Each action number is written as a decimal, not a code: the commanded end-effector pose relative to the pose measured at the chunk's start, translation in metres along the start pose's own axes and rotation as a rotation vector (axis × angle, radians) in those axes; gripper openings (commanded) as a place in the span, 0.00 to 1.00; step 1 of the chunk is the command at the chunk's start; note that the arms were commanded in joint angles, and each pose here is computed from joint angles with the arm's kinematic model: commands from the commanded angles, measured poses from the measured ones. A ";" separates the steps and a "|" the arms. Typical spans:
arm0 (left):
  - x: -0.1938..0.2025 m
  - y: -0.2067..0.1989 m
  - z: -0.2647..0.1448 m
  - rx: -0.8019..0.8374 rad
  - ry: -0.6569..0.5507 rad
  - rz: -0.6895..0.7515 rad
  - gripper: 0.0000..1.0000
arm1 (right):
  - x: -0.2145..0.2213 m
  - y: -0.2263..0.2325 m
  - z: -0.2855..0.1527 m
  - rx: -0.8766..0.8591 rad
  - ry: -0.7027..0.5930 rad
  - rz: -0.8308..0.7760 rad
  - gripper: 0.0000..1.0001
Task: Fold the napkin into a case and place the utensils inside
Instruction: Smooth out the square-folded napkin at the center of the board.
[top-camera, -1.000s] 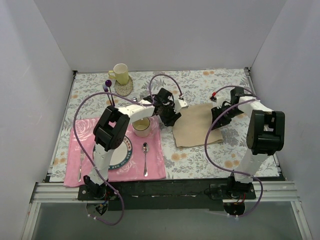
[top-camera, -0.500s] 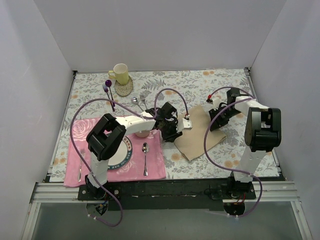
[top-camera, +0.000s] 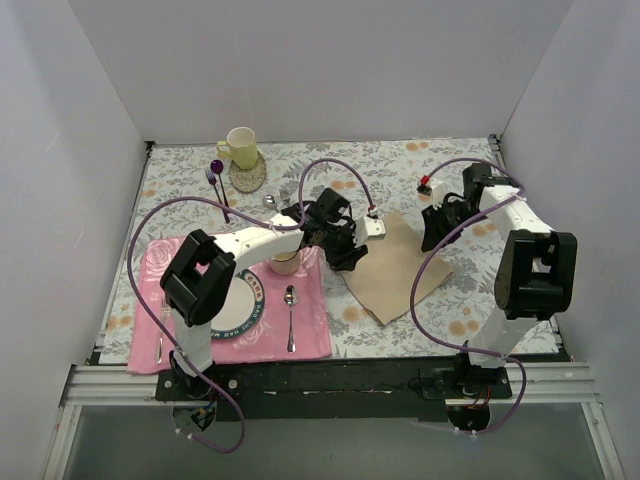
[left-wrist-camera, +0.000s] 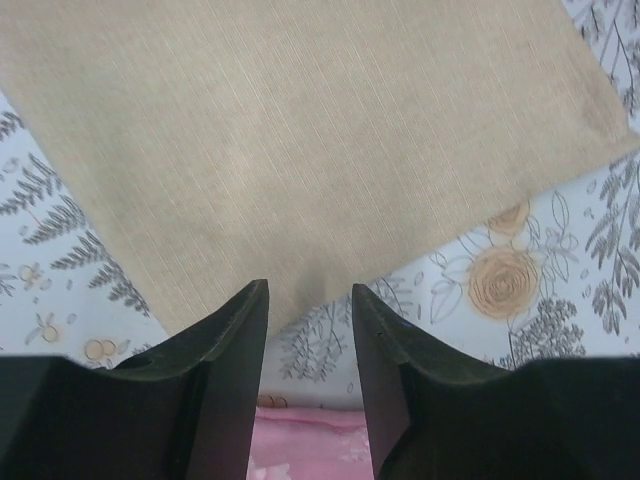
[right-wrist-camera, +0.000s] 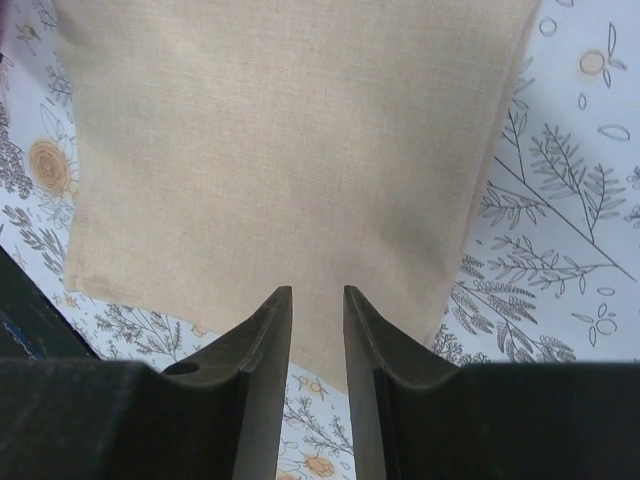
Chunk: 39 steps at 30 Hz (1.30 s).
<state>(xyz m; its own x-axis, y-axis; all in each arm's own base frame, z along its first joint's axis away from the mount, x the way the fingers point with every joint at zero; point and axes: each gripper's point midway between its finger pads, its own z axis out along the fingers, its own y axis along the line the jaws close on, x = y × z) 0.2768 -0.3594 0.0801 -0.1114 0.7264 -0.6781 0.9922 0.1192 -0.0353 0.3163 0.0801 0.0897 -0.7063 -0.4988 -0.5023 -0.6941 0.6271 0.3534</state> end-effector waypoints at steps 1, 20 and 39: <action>-0.013 0.017 0.012 -0.036 -0.029 -0.061 0.38 | 0.027 -0.010 0.006 0.006 0.047 0.066 0.34; 0.090 0.004 0.029 -0.011 0.195 -0.097 0.24 | 0.110 -0.030 0.027 0.007 0.173 0.172 0.14; 0.017 0.011 -0.004 0.016 -0.041 0.011 0.36 | 0.103 0.006 -0.024 -0.073 0.136 0.084 0.28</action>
<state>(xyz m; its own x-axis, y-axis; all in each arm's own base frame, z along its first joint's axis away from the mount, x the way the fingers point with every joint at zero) 0.2926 -0.3460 0.0286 -0.1414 0.7461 -0.6507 0.9884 0.1427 -0.0511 0.2489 0.0133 0.0341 -0.7928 -0.5048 -0.3416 -0.6094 0.6694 0.4249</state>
